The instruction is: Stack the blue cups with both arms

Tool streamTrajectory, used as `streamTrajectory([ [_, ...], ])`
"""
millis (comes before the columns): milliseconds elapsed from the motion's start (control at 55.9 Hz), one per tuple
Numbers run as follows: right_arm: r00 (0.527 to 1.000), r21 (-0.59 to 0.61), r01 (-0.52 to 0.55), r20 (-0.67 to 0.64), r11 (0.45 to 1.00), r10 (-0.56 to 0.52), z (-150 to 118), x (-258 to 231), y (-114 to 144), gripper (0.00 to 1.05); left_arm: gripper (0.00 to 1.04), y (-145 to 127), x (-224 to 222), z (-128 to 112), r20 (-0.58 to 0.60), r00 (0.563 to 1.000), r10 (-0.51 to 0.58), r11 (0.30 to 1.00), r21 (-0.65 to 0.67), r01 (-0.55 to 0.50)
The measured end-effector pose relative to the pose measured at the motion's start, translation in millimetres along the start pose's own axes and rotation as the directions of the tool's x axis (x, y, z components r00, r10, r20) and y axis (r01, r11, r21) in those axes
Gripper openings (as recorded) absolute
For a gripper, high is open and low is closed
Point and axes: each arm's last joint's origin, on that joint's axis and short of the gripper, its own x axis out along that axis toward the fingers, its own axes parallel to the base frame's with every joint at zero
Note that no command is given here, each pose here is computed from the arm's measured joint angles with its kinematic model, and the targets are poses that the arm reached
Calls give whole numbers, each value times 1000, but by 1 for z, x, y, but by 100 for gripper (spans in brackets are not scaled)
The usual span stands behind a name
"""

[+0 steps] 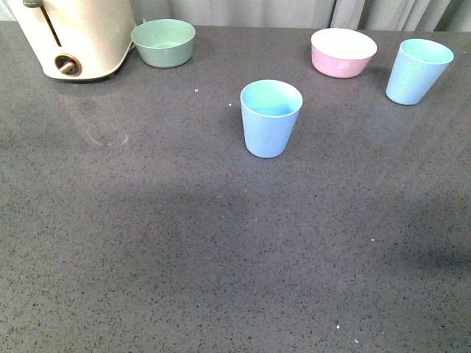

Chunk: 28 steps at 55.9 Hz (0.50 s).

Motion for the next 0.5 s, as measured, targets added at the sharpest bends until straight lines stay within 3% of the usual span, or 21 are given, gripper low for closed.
streamTrajectory([
  [500,1000,0,0,0,1000,0,0,0,0,96,2,34,-60,-30,-3,1000,10,1000,4,-10],
])
